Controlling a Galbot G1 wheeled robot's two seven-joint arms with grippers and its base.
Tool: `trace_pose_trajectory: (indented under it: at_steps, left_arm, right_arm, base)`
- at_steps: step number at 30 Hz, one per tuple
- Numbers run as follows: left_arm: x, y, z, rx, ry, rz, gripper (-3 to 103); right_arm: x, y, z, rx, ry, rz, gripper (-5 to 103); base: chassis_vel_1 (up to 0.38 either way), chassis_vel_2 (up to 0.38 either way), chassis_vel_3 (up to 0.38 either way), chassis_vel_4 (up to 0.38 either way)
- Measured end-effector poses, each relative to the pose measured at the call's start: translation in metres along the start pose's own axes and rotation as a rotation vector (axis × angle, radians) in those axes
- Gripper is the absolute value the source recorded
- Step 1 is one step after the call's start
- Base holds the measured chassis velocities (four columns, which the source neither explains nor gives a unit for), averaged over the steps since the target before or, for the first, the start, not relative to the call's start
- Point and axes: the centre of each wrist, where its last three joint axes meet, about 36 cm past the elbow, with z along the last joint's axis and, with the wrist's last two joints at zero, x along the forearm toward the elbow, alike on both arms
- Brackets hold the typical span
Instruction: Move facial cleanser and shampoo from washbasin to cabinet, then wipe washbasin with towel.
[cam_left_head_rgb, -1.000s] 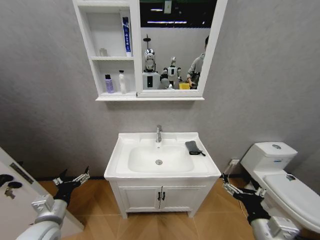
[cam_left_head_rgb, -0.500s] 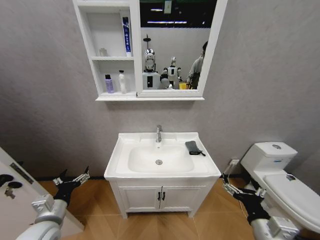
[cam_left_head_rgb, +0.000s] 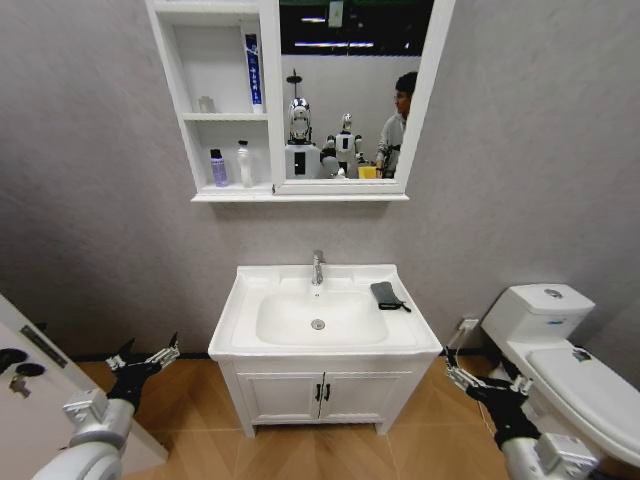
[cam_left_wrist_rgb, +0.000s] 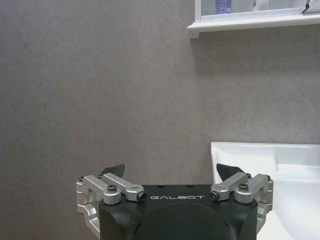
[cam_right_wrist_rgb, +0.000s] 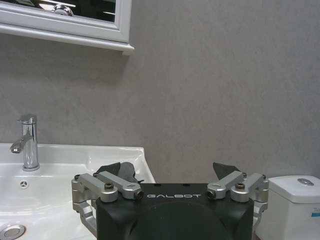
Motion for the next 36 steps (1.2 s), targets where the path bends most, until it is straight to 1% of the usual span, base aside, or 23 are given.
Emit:
trace_pose_trajectory:
  at_steps: [36]
  left_arm:
    - [0.0000,0.0000,0.0000,0.000,0.000,0.000,100]
  right_arm:
    - [0.0000,0.0000,0.0000,0.000,0.000,0.000,100]
  base:
    - [0.000,0.000,0.000,0.000]
